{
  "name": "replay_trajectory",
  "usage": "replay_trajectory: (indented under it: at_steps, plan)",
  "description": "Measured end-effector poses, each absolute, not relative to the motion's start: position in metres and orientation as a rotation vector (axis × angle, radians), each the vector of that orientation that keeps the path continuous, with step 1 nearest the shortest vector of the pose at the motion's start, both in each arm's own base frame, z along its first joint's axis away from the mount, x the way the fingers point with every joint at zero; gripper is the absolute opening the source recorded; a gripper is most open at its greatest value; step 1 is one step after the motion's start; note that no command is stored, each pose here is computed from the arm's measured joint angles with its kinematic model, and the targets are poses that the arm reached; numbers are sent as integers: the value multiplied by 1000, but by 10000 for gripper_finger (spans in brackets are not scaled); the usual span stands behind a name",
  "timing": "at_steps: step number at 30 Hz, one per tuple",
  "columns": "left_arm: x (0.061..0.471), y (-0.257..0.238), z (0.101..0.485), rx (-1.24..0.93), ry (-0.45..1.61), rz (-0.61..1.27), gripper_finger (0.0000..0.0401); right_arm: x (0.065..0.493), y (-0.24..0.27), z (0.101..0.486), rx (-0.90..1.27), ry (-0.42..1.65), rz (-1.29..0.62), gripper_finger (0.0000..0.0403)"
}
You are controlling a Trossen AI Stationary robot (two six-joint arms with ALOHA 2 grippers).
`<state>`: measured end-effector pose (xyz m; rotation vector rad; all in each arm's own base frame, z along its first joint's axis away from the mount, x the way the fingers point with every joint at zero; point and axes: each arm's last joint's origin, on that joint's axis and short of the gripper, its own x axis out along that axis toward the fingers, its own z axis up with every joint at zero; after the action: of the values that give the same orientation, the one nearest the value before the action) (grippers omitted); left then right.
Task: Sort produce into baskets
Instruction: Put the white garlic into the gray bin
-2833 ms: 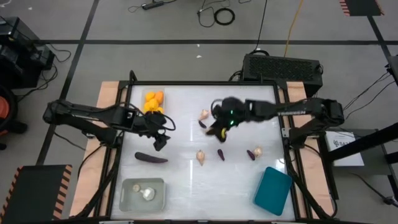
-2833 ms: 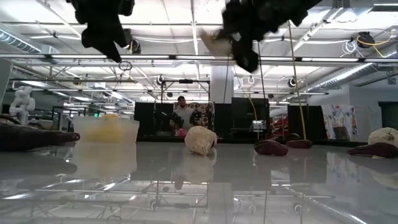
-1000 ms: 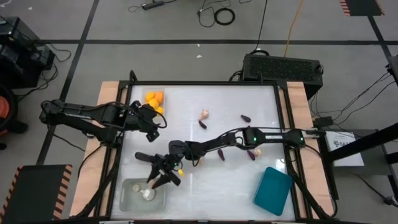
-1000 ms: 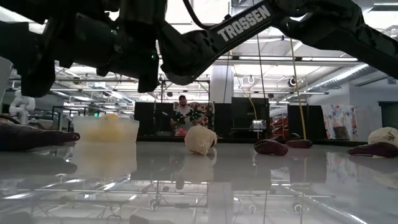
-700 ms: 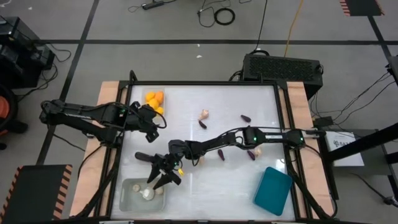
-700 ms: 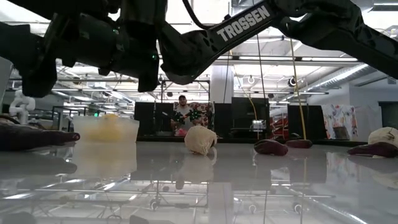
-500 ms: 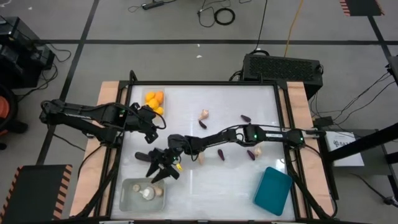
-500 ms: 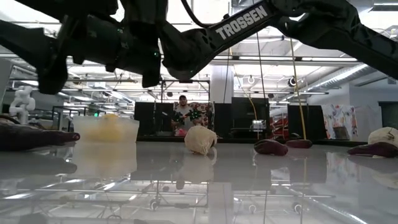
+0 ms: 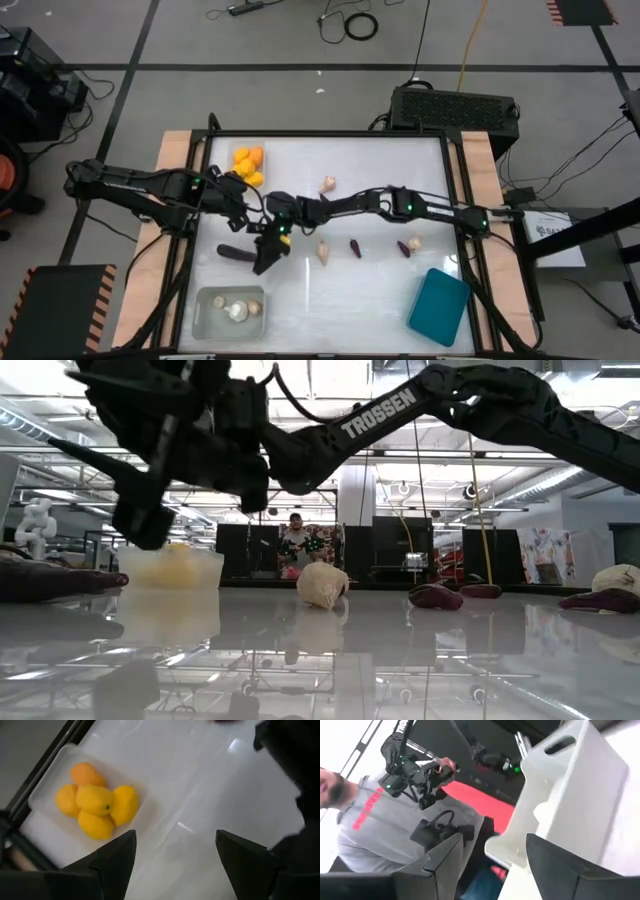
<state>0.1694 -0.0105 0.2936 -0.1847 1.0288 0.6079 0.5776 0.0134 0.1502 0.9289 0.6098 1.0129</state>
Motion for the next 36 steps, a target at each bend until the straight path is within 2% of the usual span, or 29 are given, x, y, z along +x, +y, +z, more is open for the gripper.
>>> replay_trajectory:
  at_steps: [5, 13, 21, 24, 26, 31, 33, 36]
  plan:
    - [162, -9, 292, -200, 1067, 685, 279, 576, -9, 150, 953, 642, 1016, 210]
    - [144, -6, 288, -271, 1172, 856, 279, 568, -56, 172, 932, 622, 1012, 210]
    - [145, -10, 288, -399, 1111, 908, 279, 538, -118, 223, 855, 585, 926, 210]
    - [152, -12, 290, -447, 1033, 884, 279, 512, -138, 246, 781, 596, 809, 210]
    - [158, -12, 291, -472, 976, 867, 279, 489, -148, 262, 659, 632, 673, 210]
    - [171, -12, 295, -490, 819, 868, 279, 432, -161, 286, 193, 980, 231, 210]
    - [176, -12, 296, -489, 763, 878, 279, 422, -163, 286, 88, 1094, 152, 210]
    - [184, -11, 295, -470, 705, 904, 279, 414, -168, 283, 101, 1167, 123, 210]
